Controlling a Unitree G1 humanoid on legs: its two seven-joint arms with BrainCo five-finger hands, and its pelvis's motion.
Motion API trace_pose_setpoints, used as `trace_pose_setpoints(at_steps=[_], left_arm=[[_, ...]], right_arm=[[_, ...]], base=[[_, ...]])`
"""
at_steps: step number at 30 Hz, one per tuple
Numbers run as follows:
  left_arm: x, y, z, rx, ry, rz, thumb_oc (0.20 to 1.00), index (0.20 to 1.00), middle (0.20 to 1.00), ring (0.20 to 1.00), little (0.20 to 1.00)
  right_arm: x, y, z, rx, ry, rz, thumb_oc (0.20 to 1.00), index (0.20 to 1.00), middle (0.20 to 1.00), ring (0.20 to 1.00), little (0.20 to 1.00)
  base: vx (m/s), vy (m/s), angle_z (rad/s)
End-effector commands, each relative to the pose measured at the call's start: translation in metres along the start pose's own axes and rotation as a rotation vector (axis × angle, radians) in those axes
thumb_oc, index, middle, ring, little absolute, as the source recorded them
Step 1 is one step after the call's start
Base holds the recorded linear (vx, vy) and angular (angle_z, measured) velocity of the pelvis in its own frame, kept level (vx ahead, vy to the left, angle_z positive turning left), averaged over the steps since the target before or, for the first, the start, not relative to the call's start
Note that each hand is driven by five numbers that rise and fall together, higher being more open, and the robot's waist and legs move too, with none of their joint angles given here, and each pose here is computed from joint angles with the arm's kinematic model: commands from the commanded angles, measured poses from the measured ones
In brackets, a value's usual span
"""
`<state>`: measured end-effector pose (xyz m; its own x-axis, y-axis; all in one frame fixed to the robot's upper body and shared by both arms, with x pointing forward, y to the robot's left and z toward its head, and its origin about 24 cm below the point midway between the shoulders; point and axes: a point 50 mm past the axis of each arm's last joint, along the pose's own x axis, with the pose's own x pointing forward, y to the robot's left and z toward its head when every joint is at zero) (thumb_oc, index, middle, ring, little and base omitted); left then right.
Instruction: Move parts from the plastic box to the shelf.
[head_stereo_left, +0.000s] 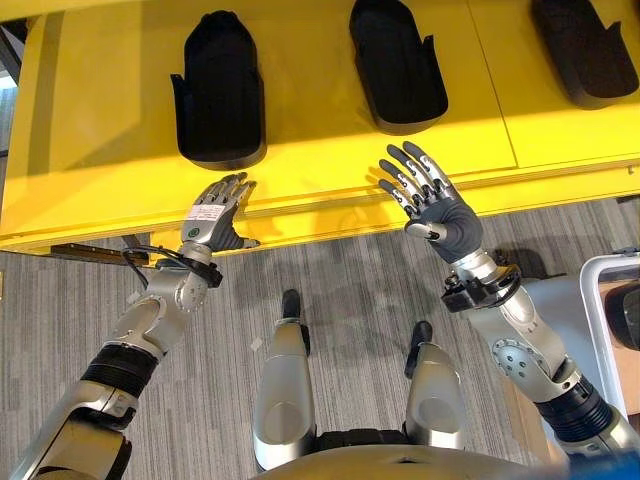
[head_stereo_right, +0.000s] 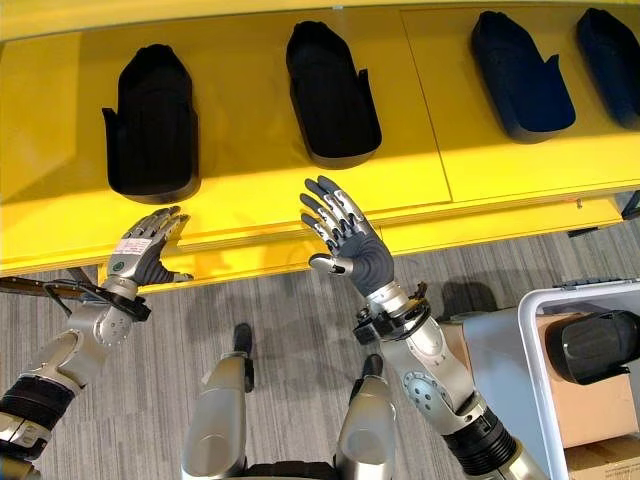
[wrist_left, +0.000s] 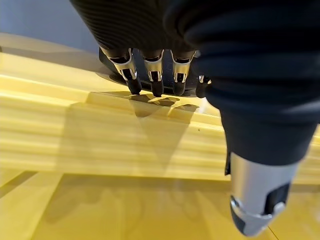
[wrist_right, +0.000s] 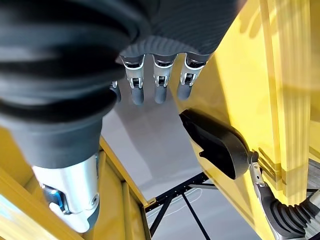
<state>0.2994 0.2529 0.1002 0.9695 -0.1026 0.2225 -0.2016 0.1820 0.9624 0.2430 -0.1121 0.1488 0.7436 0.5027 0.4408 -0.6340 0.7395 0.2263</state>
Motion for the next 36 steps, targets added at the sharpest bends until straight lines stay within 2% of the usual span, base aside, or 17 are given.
trace_pose_setpoints(at_steps=[1,17,36], left_arm=[[0.004,0.006,-0.014,0.044,0.054,0.022,1.000,1.000,1.000,1.000,1.000],[0.020,0.027,-0.017,0.118,0.021,0.046,1.000,1.000,1.000,1.000,1.000],[0.055,0.051,-0.003,0.205,-0.040,0.089,1.000,1.000,1.000,1.000,1.000]], right_arm=[[-0.004,0.011,0.019,0.021,-0.095,0.056,1.000,1.000,1.000,1.000,1.000],[-0.007,0.011,0.016,0.033,-0.072,0.064,1.000,1.000,1.000,1.000,1.000],[-0.011,0.014,0.014,0.042,-0.048,0.086,1.000,1.000,1.000,1.000,1.000]], base=[[0.00,0.000,0.00],[0.00,0.000,0.00],[0.00,0.000,0.00]])
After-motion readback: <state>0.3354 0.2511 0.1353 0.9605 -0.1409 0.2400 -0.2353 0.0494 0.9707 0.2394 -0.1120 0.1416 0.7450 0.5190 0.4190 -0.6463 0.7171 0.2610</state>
